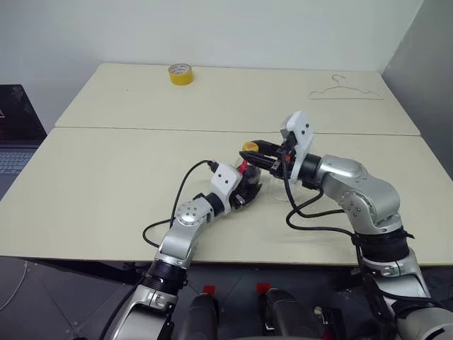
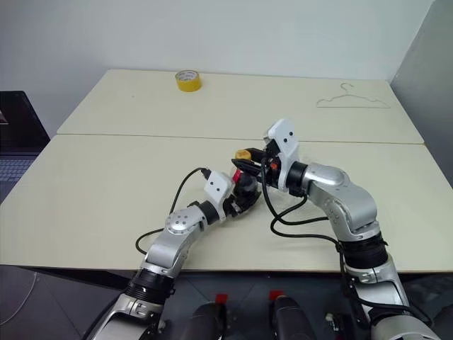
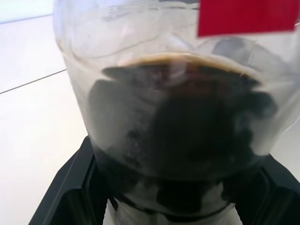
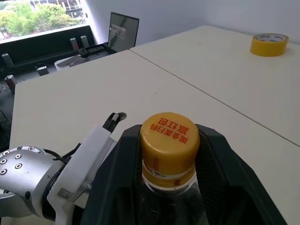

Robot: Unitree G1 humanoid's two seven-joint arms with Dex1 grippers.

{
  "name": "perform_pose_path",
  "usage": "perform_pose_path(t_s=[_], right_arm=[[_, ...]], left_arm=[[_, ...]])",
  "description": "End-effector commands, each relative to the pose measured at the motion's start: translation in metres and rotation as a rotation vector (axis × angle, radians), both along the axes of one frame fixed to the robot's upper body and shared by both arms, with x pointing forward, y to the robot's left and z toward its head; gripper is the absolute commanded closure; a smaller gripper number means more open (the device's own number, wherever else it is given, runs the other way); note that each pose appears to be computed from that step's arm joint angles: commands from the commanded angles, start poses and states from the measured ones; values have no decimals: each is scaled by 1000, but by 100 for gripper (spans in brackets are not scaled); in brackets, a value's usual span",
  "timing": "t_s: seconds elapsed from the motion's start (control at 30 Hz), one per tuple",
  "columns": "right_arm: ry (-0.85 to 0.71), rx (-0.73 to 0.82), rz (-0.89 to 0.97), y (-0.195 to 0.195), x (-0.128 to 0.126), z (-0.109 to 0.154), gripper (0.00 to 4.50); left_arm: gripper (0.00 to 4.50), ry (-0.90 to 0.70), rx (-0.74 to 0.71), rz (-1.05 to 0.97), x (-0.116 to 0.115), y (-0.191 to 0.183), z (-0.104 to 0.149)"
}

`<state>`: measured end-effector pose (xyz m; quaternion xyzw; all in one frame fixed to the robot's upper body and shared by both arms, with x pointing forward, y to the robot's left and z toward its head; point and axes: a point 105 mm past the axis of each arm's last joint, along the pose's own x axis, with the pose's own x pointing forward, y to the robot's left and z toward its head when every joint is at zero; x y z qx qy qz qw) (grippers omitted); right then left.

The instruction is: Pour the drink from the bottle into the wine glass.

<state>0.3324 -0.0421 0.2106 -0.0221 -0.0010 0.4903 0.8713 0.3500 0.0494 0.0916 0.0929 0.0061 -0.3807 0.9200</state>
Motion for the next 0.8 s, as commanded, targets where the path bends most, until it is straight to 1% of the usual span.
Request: perform_pose_path(t_s=[0.03, 0.27, 0.37, 0.63, 0.8], right_arm=[[-165, 107, 57, 2, -14, 53, 323], [-126, 174, 78, 2, -18, 61, 323], [-144, 153, 68, 1, -17, 61, 323], [-157, 160, 55, -2, -15, 65, 323], [-156, 225, 45, -7, -13, 74, 323]], left_arm=[[126, 132, 74, 39, -4, 14, -40], [126, 133, 76, 38, -4, 13, -40], [126, 132, 76, 38, -3, 13, -40], [126, 129, 81, 39, -4, 14, -40], [126, 128, 82, 42, -3, 15, -40]])
